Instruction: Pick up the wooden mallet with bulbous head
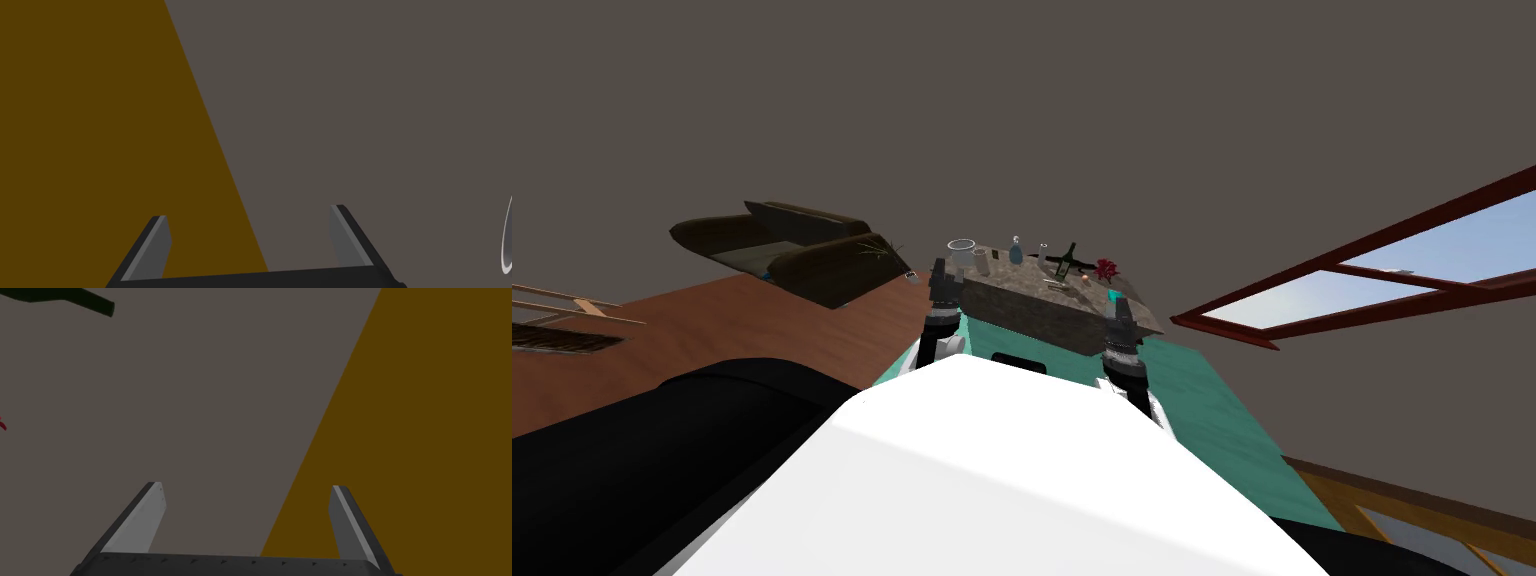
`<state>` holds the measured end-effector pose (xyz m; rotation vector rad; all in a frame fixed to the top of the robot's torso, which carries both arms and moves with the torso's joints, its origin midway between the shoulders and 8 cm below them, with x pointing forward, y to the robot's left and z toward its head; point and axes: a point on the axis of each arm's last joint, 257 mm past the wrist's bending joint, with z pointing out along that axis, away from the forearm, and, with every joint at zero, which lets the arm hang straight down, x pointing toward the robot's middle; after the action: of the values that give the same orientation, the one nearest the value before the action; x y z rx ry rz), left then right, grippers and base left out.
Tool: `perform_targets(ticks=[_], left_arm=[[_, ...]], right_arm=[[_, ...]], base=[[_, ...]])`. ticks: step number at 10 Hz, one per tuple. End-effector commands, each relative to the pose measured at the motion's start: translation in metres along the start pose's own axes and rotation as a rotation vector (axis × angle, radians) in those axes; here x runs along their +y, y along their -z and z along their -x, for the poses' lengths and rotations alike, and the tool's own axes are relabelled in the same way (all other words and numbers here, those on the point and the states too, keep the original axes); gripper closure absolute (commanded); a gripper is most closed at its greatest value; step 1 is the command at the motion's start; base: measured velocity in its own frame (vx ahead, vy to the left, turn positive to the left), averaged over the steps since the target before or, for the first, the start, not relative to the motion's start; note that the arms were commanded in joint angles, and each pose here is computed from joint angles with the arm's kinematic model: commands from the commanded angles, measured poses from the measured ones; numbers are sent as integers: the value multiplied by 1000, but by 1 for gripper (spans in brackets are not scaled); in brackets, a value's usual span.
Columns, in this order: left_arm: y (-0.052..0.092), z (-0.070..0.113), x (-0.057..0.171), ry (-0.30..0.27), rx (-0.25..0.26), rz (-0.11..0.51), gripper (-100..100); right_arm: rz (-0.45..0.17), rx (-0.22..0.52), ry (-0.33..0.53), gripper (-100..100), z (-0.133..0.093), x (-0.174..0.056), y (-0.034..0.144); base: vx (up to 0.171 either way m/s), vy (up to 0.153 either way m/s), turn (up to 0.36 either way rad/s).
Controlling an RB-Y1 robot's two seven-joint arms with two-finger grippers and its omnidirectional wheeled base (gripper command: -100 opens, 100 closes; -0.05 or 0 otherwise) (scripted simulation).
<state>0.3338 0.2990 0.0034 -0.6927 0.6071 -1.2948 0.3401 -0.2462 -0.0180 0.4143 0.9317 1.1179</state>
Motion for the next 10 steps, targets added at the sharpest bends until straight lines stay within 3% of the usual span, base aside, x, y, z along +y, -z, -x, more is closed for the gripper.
perform_targets(ticks=[1, 2, 5, 6, 7, 10], left_arm=[[0, 0, 0, 0, 0, 0, 0], [0, 0, 0, 0, 0, 0, 0], [0, 0, 0, 0, 0, 0, 0], [0, 0, 0, 0, 0, 0, 0], [0, 0, 0, 0, 0, 0, 0], [0, 0, 0, 0, 0, 0, 0]], right_arm=[[-37, 63, 25, -100, -11, -21, 6], [-39, 76, 30, -100, -13, -23, 7], [-120, 227, 100, -100, -39, -69, 32], [-125, 243, 107, -100, -40, -72, 35], [-154, 298, 137, -100, -47, -89, 46], [-189, 374, 179, -100, -54, -110, 62]], base=[[-216, 111, 7], [-123, 63, -1], [-129, 86, 57], [-107, 81, 16], [-80, 66, 78], [-53, 55, 52]])
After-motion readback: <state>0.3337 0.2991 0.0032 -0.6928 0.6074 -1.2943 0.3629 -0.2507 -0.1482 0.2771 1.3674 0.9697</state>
